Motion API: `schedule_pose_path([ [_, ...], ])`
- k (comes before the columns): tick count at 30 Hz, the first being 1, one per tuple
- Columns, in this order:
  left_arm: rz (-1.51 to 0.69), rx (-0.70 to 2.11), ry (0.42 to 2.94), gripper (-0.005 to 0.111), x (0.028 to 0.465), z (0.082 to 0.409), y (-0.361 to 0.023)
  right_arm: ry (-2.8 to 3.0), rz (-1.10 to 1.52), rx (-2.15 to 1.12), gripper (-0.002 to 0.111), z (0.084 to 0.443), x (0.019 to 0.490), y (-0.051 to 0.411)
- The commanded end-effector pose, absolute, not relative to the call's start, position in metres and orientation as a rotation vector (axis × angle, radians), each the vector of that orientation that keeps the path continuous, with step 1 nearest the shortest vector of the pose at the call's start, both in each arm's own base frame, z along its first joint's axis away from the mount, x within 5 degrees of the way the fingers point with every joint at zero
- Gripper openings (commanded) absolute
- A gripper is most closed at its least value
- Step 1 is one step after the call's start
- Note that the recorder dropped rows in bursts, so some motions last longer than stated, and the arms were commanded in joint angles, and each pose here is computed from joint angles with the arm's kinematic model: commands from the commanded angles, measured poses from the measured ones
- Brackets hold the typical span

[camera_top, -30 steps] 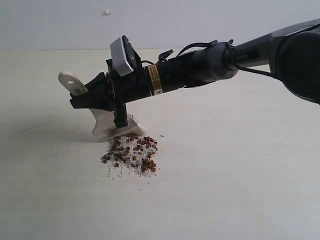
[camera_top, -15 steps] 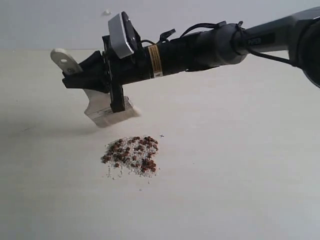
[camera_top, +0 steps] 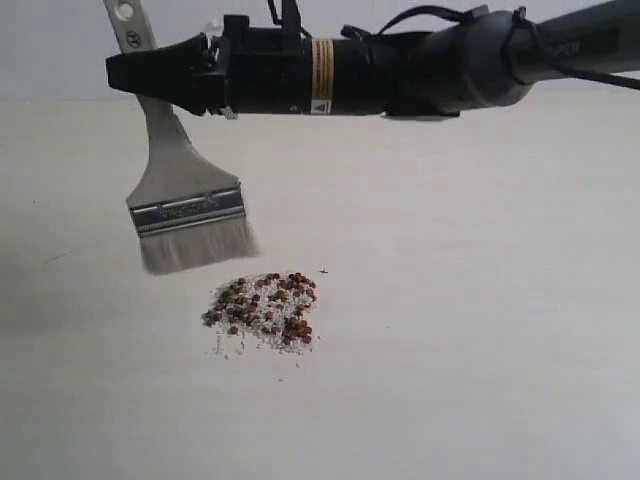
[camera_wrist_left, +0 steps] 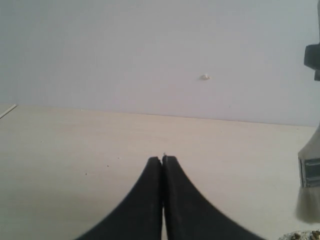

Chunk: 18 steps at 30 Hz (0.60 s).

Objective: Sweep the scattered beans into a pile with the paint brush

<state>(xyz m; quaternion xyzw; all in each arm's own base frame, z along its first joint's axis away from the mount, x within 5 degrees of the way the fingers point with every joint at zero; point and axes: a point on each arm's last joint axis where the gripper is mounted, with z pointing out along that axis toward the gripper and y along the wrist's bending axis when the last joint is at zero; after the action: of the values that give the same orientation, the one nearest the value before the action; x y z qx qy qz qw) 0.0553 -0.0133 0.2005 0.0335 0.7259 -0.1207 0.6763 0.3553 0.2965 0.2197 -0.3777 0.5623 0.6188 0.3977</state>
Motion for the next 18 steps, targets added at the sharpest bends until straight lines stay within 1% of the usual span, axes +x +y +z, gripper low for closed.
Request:
schedule_pose_path([
  [1, -0.278, 0.067, 1.621, 0.000, 0.055, 0.201, -0.013, 1.448, 1.503, -0.690, 0.000, 0.192, 0.336, 0.275],
  [3, -0.278, 0.067, 1.621, 0.000, 0.055, 0.201, -0.013, 1.472, 1.378, -0.581, 0.000, 0.173, 0.318, 0.266],
  [6, -0.278, 0.067, 1.621, 0.000, 0.055, 0.201, -0.013, 1.528, 1.243, -0.496, 0.000, 0.150, 0.288, 0.268],
  [8, -0.278, 0.067, 1.621, 0.000, 0.055, 0.201, -0.013, 1.515, 1.205, -0.556, 0.000, 0.145, 0.274, 0.278],
  [12, -0.278, 0.067, 1.621, 0.000, 0.055, 0.201, -0.013, 1.500, 1.241, -0.604, 0.000, 0.146, 0.254, 0.297],
  [18, -0.278, 0.067, 1.621, 0.000, 0.055, 0.201, -0.013, 1.538, 1.207, -0.549, 0.000, 0.138, 0.254, 0.292],
])
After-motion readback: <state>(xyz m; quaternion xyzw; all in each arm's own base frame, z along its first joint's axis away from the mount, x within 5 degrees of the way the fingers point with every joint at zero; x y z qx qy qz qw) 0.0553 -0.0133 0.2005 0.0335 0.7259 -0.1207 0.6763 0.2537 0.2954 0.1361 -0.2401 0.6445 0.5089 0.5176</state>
